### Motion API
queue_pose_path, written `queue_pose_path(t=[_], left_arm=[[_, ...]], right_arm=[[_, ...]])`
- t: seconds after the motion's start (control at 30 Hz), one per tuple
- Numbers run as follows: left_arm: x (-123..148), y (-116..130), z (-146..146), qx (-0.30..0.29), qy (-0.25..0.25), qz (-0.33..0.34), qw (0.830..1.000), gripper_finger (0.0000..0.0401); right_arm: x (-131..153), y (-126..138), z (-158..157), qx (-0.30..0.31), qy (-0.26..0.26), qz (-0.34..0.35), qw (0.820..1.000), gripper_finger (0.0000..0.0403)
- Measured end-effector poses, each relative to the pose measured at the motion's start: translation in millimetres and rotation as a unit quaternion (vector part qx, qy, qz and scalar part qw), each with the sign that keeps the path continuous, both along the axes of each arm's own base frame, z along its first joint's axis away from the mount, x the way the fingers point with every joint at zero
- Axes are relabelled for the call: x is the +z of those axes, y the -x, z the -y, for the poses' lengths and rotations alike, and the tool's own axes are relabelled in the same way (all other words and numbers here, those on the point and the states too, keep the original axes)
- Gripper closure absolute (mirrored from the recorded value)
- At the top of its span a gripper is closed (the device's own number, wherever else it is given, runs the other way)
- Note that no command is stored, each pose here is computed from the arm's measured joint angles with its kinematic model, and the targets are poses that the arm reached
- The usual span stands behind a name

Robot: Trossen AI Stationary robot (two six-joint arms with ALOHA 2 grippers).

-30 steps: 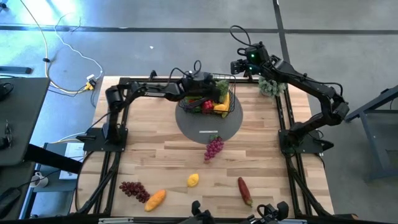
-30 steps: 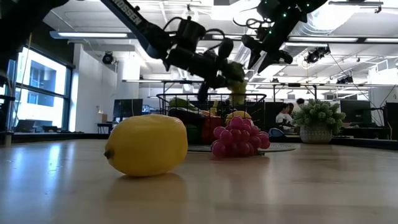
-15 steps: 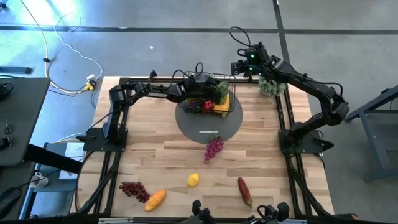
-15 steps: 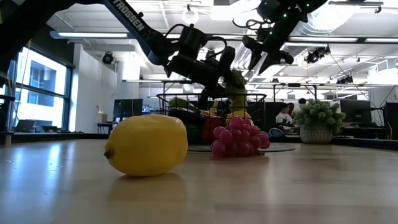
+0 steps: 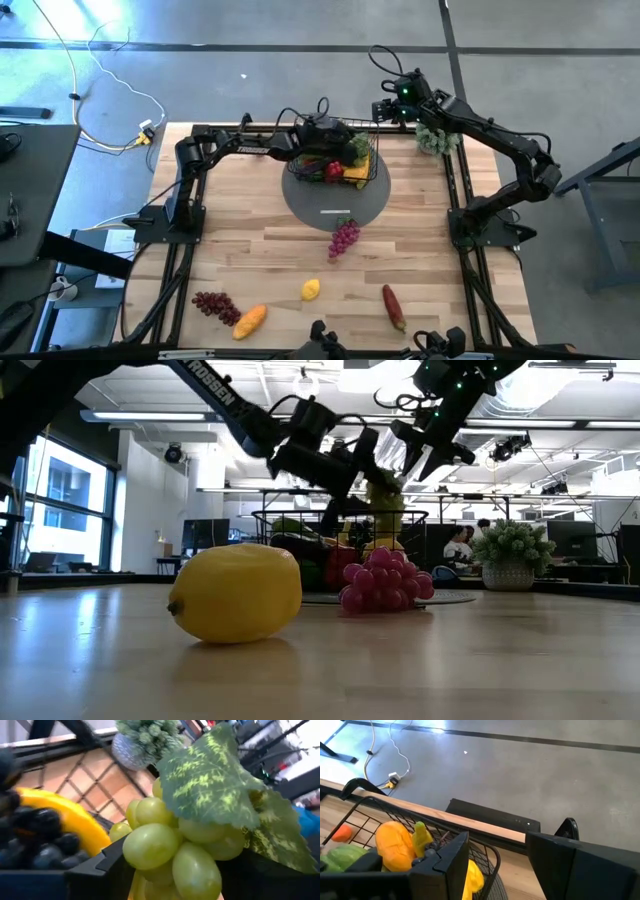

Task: Build produce basket
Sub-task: Put the green grapes into the wire basket, then put the red chilli pepper into the wire basket

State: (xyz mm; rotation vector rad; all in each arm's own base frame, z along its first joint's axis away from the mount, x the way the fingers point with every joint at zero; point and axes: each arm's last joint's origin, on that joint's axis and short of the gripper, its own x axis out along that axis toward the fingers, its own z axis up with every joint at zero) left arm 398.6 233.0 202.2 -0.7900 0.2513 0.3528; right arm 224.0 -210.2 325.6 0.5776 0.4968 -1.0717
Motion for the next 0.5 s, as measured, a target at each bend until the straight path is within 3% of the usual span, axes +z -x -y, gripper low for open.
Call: queue_pose_path(t=[0.1, 0.23, 0.5], left_arm=[[14.5, -3.5, -3.0, -0.013, -0.018, -0.034, 0.999, 0.0174], [26.7, -3.4, -7.9, 0.013, -0.057, -0.102, 0.993, 0.0174], [37.7, 4.2, -18.9, 0.038, -0.071, -0.161, 0.984, 0.0174]], right_arm=[[-0.5, 0.2, -0.3, 0.001, -0.003, -0.002, 1.000, 0.0226], [-1.3, -0.4, -2.1, 0.002, -0.008, -0.004, 1.000, 0.0226], [-2.7, -5.5, -9.6, 0.019, -0.013, -0.014, 1.000, 0.0226]])
